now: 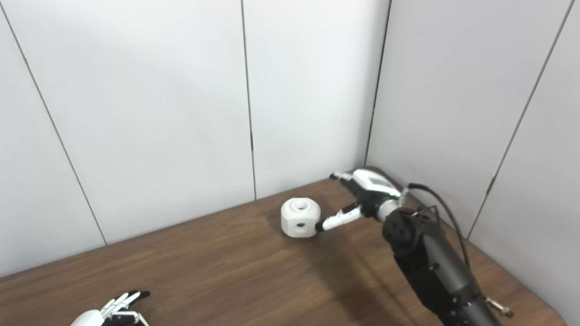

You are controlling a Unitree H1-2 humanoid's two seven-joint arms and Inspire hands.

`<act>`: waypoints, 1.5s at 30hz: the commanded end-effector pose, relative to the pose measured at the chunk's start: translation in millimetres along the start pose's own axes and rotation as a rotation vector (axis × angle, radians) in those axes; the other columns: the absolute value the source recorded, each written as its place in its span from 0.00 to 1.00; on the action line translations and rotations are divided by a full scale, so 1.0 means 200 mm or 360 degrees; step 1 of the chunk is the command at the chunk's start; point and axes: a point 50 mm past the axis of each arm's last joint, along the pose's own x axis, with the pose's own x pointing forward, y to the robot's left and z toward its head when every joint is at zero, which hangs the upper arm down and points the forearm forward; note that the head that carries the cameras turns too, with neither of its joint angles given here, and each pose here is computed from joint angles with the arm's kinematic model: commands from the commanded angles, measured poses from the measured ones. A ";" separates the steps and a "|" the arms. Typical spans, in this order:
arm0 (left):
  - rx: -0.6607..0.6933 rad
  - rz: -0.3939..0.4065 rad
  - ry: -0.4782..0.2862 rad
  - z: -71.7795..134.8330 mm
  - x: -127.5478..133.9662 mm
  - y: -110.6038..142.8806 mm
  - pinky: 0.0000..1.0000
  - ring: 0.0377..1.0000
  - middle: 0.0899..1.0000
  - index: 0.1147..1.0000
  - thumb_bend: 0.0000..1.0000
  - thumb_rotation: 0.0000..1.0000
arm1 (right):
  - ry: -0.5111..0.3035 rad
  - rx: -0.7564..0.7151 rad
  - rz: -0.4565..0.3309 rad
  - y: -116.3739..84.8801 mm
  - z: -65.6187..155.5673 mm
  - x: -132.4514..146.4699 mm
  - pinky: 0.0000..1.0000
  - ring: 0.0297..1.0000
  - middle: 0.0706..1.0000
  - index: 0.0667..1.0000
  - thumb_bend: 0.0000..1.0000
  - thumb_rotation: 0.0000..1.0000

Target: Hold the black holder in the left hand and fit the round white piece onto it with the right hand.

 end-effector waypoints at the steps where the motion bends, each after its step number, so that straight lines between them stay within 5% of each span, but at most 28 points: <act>1: 0.0064 0.0020 -0.0018 0.00 0.00 0.05 1.00 0.98 0.94 0.41 0.51 0.04 | -0.0071 -0.0079 -0.0150 -0.17 0.04 0.04 0.76 0.97 0.98 0.92 1.00 0.53; 11: 0.0058 0.0010 -0.0033 0.02 0.00 0.04 1.00 0.98 0.94 0.41 0.51 0.04 | -0.0141 -0.0157 0.0025 -0.05 0.14 0.17 0.93 1.00 1.00 0.92 1.00 0.50; 21: 0.0066 0.0003 -0.0031 0.03 -0.02 0.04 1.00 0.97 0.93 0.41 0.51 0.04 | -0.0199 -0.0275 0.0086 -0.01 0.22 0.24 0.98 1.00 1.00 0.93 1.00 0.49; 45: 0.0061 -0.0014 -0.0036 0.03 -0.04 0.01 1.00 0.97 0.92 0.41 0.51 0.04 | -0.0207 -0.0312 -0.0050 -0.11 0.22 0.34 0.92 1.00 1.00 0.90 0.97 0.49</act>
